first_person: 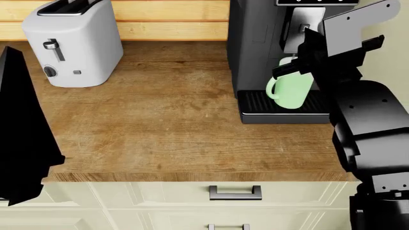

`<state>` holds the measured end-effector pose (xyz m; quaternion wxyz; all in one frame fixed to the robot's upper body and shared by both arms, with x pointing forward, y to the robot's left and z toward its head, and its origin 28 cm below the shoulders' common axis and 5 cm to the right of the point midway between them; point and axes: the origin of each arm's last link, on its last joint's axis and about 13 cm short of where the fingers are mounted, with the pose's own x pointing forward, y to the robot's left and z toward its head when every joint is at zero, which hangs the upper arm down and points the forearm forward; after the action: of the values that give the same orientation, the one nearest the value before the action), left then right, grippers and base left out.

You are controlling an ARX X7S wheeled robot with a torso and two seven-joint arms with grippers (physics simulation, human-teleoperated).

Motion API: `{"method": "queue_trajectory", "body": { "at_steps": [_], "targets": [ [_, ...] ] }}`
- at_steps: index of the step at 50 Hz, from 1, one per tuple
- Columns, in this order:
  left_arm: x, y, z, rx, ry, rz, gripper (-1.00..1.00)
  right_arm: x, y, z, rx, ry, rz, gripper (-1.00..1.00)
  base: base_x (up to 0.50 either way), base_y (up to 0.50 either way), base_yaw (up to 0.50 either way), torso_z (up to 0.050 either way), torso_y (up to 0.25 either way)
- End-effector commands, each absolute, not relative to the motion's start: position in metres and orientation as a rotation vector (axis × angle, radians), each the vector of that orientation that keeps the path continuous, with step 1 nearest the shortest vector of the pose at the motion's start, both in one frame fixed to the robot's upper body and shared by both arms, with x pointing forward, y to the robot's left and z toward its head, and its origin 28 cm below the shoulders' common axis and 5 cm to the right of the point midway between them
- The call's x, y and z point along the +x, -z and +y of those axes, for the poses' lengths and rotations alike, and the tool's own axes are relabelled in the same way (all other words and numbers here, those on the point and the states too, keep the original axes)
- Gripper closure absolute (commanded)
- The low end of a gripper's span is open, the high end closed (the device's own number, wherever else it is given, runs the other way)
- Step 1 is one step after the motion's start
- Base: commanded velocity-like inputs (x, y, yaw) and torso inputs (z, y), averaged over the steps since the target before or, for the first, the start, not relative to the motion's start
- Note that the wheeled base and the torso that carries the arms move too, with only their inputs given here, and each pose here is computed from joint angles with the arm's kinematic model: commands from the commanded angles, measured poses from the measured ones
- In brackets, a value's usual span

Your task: Pick the mug from the cabinet, place it under the coffee machine dispenser, and press the start button.

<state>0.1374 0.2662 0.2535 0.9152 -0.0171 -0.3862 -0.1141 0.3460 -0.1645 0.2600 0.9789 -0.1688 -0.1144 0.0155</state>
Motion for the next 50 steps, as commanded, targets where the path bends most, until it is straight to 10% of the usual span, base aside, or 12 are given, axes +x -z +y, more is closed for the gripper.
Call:
{"method": "queue_trajectory", "body": {
  "at_steps": [1, 50],
  "targets": [
    [0.1373, -0.2531, 0.2664, -0.036, 0.233, -0.794, -1.0, 0.3489, -0.2579, -0.1664, -0.35, -0.013, -0.215, 1.0, 0.0, 0.0, 0.0, 0.0, 0.0],
    [0.1363, -0.2525, 0.2669, -0.041, 0.228, -0.795, -1.0, 0.3446, -0.2595, -0.1661, -0.354, -0.018, -0.21, 1.0, 0.01, 0.0, 0.0, 0.0, 0.0]
  ]
}}
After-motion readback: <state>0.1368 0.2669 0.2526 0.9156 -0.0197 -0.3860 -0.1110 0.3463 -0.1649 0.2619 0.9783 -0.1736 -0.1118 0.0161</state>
